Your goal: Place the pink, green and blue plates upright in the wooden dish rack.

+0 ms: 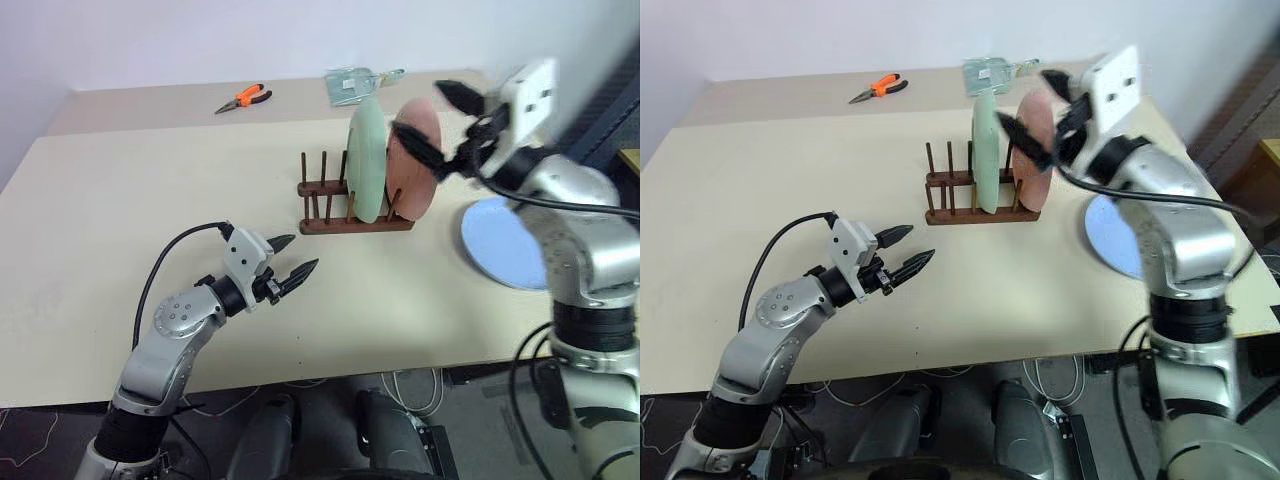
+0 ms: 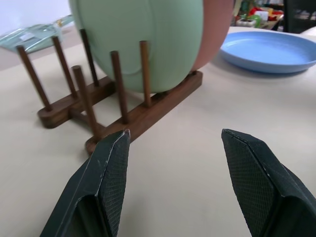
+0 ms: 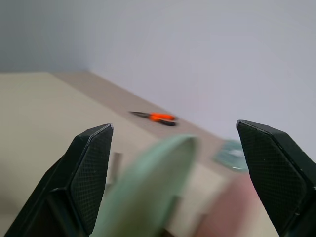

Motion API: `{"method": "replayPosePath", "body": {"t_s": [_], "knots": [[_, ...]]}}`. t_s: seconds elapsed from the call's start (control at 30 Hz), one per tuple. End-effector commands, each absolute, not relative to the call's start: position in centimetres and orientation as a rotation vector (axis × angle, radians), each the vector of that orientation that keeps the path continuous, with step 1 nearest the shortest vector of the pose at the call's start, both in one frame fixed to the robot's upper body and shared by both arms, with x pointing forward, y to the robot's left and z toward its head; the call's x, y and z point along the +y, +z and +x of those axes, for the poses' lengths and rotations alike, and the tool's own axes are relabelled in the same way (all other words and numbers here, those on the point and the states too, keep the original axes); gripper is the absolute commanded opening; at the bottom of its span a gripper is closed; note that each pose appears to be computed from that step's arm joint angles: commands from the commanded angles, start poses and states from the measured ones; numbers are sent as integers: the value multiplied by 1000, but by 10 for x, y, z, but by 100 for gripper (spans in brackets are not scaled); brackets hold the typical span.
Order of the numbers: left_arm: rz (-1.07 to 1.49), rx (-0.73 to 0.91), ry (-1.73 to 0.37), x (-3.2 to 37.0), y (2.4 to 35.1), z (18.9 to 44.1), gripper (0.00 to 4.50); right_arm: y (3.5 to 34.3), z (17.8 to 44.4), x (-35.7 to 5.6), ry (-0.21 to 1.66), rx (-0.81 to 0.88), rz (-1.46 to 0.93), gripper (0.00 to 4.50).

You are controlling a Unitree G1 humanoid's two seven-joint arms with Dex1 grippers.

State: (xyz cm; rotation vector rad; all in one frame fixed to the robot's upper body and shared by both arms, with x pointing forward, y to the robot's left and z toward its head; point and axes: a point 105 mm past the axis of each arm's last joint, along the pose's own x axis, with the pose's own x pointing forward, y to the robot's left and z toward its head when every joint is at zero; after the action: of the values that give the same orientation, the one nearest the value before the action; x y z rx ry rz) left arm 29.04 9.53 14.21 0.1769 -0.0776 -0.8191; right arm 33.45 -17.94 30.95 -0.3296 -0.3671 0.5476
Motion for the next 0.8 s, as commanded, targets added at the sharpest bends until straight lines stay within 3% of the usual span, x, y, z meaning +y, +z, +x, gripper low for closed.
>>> {"method": "replayPosePath", "body": {"t_s": [0.03, 0.1, 0.23, 0.43, 0.53, 0.73, 0.77, 0.8], "knots": [[190, -139, -847, 90, 153, 293, 303, 264, 322, -245, 401, -150, -414, 430], [190, -136, -879, 85, 151, 293, 303, 224, 311, -260, 391, 5, -476, 430], [196, -135, -918, 79, 149, 296, 303, 169, 301, -264, 374, 161, -511, 430], [192, -141, -939, 74, 150, 299, 303, 113, 307, -268, 282, 306, -550, 430], [193, -144, -941, 73, 150, 299, 303, 104, 314, -275, 231, 327, -564, 355], [199, -136, -925, 78, 148, 296, 303, 105, 324, -276, 219, 312, -548, 39], [200, -134, -917, 80, 148, 297, 303, 109, 326, -274, 218, 295, -554, 3], [204, -133, -908, 82, 147, 297, 303, 116, 328, -272, 216, 269, -569, 3]]}}
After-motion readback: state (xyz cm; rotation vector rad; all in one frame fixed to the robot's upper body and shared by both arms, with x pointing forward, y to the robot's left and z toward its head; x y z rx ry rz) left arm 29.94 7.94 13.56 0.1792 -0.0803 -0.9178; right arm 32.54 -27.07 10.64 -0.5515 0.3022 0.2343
